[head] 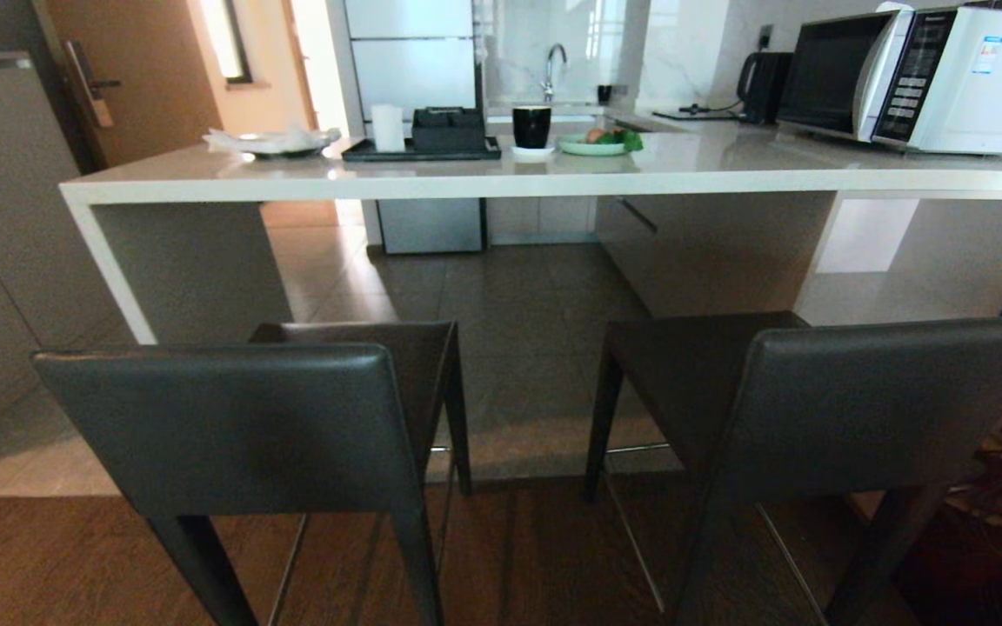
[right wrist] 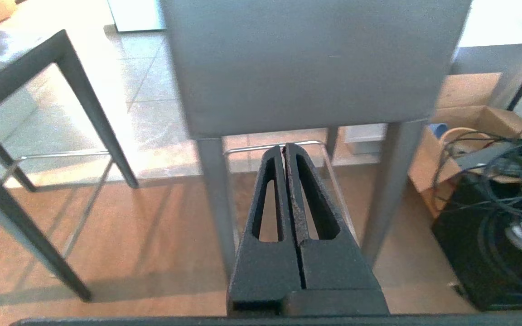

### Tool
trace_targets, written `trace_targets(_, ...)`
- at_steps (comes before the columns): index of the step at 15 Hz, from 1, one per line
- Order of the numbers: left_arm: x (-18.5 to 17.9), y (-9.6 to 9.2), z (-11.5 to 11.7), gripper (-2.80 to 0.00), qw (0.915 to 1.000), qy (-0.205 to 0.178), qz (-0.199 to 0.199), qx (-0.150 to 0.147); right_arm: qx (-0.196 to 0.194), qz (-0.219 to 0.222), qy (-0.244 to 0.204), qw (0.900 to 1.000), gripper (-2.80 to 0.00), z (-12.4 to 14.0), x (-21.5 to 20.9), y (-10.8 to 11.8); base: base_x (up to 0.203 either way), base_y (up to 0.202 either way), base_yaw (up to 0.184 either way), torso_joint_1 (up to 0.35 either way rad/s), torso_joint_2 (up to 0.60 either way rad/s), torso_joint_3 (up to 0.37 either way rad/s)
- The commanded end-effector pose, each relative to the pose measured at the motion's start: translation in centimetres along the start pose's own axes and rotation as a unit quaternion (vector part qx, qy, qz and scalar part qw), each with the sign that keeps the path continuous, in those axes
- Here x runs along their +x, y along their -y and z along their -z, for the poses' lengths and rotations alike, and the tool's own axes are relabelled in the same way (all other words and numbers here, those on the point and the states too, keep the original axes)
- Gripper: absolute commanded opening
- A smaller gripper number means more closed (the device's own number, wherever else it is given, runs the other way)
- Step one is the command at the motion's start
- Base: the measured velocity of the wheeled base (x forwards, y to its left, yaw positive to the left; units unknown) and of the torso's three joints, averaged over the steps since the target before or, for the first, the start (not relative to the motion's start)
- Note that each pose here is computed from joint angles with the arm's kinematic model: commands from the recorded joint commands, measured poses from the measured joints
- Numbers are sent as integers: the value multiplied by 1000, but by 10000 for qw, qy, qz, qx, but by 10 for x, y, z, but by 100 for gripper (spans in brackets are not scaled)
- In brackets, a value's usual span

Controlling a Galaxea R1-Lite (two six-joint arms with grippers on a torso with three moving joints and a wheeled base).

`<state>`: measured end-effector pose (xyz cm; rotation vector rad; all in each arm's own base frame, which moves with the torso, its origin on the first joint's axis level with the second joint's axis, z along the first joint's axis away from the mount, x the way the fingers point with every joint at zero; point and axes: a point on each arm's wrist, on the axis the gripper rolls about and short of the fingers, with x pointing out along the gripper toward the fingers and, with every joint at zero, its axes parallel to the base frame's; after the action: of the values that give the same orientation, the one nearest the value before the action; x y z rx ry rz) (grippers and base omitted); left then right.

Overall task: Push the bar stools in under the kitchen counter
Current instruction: Push the gray chair back under the dining table

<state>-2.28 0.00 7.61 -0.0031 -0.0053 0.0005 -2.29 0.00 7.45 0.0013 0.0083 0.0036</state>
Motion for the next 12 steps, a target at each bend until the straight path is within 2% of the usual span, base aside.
trace_targets(1, 0, 0, 0, -280, 10000, -14, -1, 0, 1, -5, -12, 10000, -280, 0, 0, 0, 0, 199, 1, 1, 7, 5)
trace_targets(12, 0, 0, 0, -280, 10000, -19, 2, 0, 1, -5, -12, 10000, -280, 0, 0, 0, 0, 197, -1, 3, 3, 2)
